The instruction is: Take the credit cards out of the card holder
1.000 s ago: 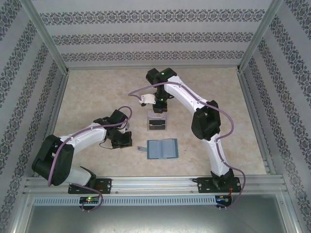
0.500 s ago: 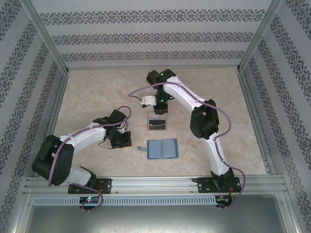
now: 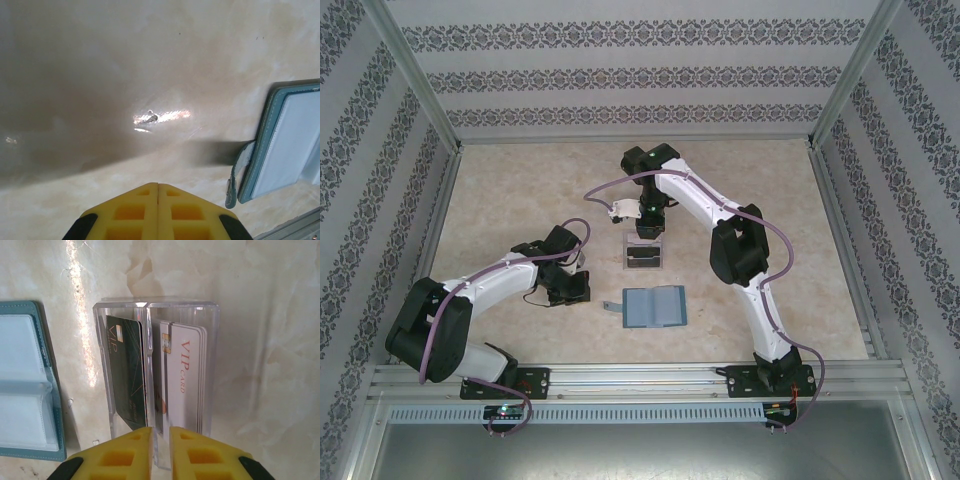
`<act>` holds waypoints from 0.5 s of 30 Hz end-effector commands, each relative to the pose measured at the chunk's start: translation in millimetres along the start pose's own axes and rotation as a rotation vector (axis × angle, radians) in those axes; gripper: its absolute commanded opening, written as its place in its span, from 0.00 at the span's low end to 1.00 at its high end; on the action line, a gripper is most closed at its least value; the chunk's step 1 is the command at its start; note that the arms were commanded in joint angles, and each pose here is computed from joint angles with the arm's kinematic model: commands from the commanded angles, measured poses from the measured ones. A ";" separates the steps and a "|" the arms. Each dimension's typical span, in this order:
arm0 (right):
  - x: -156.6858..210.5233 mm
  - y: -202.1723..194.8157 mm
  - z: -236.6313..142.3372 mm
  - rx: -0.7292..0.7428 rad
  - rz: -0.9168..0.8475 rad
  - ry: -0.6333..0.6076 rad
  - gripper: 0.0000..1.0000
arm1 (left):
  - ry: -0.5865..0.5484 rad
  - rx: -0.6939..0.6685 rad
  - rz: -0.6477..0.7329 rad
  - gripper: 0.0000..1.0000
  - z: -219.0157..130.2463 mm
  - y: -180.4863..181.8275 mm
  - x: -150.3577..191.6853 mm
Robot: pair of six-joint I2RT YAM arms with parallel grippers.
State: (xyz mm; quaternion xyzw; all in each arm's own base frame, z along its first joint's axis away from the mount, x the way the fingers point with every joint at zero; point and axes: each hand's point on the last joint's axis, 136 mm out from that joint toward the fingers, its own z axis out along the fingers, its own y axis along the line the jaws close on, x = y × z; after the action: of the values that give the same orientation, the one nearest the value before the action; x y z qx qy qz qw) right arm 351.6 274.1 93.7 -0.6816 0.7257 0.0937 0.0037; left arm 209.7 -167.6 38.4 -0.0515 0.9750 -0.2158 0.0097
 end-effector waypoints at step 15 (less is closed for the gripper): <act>15.2 -1.5 -13.2 0.067 0.050 -0.005 0.52 | -0.059 -0.059 0.017 0.34 -12.7 5.5 -16.4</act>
State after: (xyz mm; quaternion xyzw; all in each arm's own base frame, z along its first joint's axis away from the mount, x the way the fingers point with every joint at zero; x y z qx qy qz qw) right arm 352.1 261.2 84.2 -0.6651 0.7426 0.0788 -0.0025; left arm 217.5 -161.9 40.6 -0.0461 0.9788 -0.1980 0.0270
